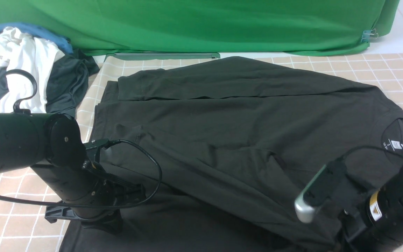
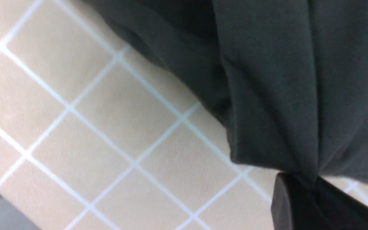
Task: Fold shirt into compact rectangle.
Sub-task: 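Grab the top left corner of the dark shirt with the left gripper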
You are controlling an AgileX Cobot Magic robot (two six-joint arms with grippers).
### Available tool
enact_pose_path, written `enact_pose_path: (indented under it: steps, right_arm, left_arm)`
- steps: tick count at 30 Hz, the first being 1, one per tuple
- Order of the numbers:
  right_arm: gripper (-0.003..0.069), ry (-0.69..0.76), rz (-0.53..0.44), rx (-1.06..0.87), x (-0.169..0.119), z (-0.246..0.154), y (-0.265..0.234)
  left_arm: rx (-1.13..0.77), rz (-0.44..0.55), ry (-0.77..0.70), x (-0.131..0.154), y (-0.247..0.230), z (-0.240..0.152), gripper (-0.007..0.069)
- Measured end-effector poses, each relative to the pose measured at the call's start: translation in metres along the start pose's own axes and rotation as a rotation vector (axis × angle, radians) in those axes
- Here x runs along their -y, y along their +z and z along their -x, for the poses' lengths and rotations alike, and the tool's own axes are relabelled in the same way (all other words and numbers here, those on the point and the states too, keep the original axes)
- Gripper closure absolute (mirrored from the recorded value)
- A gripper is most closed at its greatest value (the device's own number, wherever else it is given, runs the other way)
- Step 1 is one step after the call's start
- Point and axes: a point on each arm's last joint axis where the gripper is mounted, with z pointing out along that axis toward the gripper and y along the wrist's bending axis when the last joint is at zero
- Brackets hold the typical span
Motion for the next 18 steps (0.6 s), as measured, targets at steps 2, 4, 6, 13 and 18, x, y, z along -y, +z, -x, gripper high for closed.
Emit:
enact_pose_path:
  steps: [2, 4, 6, 13, 18]
  right_arm:
    - [0.0629, 0.003, 0.002, -0.027, 0.0, -0.009, 0.008]
    - [0.0626, 0.006, 0.002, -0.029, -0.001, -0.012, 0.011]
    - [0.0615, 0.009, 0.002, -0.032, -0.001, -0.013, 0.012]
    - [0.0387, 0.034, 0.008, -0.079, -0.001, -0.018, 0.01]
    - [0.0557, 0.075, 0.0, 0.058, -0.003, -0.02, -0.024]
  left_arm:
    - [0.0, 0.0, 0.0, 0.0, 0.0, 0.0, 0.0624]
    - [-0.003, 0.001, 0.001, 0.0, 0.0, 0.0, 0.0624]
    - [-0.011, 0.003, 0.001, 0.0, 0.0, -0.001, 0.0624]
    - [0.038, -0.013, 0.019, 0.006, -0.038, 0.003, 0.0624]
    - [0.275, -0.028, -0.006, 0.02, -0.117, 0.043, 0.0624]
